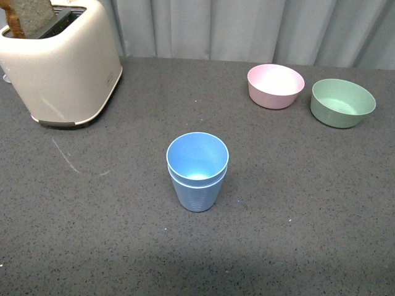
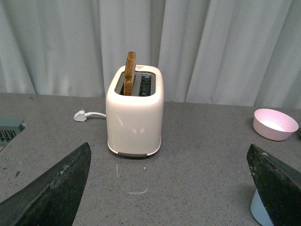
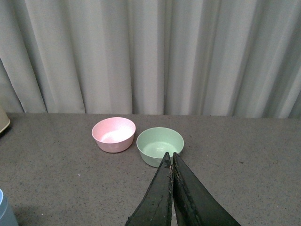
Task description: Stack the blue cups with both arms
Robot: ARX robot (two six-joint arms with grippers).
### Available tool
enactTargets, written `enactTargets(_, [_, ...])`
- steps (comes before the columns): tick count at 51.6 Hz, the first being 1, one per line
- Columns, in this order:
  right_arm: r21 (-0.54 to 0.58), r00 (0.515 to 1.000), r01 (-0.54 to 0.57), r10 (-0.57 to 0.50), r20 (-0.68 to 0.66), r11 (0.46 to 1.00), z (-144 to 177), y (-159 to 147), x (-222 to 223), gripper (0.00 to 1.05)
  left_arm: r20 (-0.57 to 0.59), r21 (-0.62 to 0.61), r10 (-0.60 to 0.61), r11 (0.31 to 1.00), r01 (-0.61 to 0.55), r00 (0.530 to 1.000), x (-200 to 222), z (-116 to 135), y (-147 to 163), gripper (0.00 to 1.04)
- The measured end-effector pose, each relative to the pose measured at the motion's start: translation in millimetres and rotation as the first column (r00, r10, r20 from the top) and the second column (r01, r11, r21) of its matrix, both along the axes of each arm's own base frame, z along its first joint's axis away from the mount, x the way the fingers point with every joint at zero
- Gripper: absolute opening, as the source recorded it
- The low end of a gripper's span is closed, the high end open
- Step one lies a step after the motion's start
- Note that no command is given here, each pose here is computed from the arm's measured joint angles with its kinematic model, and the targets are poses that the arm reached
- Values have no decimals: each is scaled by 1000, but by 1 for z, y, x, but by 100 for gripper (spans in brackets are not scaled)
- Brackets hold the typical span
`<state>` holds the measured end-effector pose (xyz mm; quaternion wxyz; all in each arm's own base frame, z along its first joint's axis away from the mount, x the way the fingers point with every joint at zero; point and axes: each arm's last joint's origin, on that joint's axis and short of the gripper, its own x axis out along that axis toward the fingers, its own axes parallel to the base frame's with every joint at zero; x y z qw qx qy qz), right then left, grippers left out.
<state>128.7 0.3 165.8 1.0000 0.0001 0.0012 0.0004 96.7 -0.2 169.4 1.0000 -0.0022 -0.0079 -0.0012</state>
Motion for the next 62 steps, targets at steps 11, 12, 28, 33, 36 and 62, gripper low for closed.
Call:
enactTargets(11, [0, 1000, 0, 0, 7, 1000, 2, 0, -8, 1, 0, 0, 0, 1000, 0, 1000, 0, 0, 0, 98])
enactTargets(12, [0, 1000, 0, 0, 7, 1000, 2, 0, -9, 1, 0, 0, 0, 1000, 0, 1000, 0, 0, 0, 98])
enactTargets(28, [0, 1000, 0, 0, 10, 1000, 2, 0, -15, 1, 0, 0, 0, 1000, 0, 1000, 0, 0, 0, 98])
enactTargets(33, [0, 1000, 0, 0, 9, 1000, 2, 0, -17, 1, 0, 0, 0, 1000, 0, 1000, 0, 0, 0, 98])
enactTargets(36, [0, 1000, 0, 0, 9, 1000, 2, 0, -18, 1, 0, 0, 0, 1000, 0, 1000, 0, 0, 0, 98])
enactTargets(62, [-1, 1000, -3, 3, 3, 1000, -1, 0, -31, 3, 0, 0, 0, 1000, 0, 1000, 0, 0, 0, 98])
